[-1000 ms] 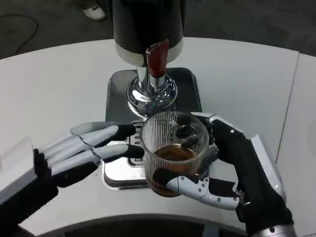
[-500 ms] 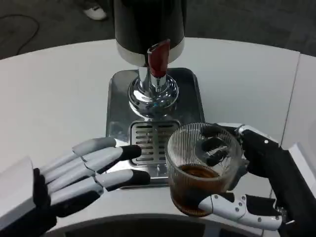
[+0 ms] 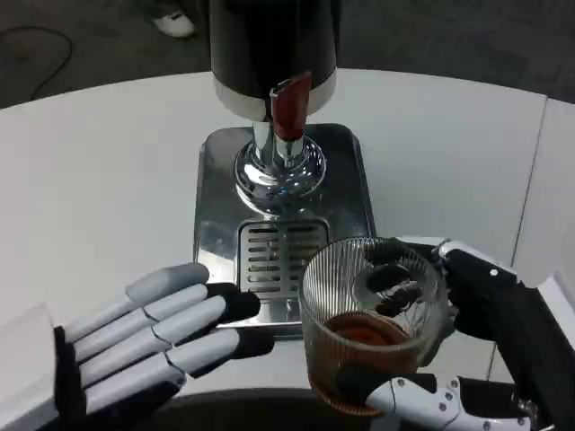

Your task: Grasp the cup under the faucet to collect the drink, then remove the cup.

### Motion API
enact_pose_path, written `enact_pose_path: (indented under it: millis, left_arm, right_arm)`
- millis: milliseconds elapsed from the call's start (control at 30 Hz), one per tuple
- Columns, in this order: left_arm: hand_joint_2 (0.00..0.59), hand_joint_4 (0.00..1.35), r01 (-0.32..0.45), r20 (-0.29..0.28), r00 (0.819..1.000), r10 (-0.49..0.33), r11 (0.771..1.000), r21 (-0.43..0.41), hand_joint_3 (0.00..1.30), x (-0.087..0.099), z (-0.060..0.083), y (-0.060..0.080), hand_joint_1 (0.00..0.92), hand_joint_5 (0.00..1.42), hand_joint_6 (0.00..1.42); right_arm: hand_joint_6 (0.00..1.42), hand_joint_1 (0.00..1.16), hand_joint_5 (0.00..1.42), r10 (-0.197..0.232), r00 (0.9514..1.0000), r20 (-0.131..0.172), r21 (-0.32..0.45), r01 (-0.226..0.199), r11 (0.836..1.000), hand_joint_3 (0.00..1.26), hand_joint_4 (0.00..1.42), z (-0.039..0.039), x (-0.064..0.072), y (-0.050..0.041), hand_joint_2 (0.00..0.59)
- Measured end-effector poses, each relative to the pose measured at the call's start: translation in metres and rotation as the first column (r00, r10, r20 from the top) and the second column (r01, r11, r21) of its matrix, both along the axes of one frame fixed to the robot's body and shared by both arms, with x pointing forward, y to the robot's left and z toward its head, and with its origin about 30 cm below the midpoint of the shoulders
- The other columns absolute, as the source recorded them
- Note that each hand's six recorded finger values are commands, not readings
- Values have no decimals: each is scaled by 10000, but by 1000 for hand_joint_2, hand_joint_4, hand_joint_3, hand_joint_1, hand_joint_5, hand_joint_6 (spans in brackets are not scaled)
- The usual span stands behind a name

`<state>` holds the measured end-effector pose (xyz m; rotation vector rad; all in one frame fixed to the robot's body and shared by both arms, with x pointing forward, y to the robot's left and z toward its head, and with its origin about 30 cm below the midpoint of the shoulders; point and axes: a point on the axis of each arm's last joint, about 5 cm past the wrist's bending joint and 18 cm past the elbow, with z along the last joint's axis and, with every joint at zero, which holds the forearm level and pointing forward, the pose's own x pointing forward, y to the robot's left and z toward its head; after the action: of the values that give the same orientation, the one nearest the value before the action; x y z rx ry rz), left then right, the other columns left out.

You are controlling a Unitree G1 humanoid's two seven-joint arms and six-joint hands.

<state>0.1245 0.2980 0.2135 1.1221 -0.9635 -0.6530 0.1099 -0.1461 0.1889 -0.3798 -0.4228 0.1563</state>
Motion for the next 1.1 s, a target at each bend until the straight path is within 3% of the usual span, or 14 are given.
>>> enact_pose_path:
  millis: [100,300,667,1100]
  left_arm:
    - [95,0,-10,84,10000,8,9996,289,83,-5,10,1,0,6,0]
    - [95,0,-119,364,9993,98,9983,574,68,0,52,9,0,0,0]
    - [96,0,-65,676,9977,-20,9921,1249,55,52,150,8,0,0,0]
    - [95,0,-95,811,9967,-6,9923,1237,53,65,189,20,0,0,0]
  right_arm:
    - [926,893,975,54,10000,73,-11,-54,10000,720,809,20,-11,1,137]
    - [926,890,975,85,9999,-136,-48,-86,10000,720,812,16,-9,-3,142]
    - [926,887,975,218,9995,-232,-36,-218,9998,723,814,16,-7,12,145]
    - [926,887,975,233,9993,-303,-34,-234,9997,729,814,32,5,21,145]
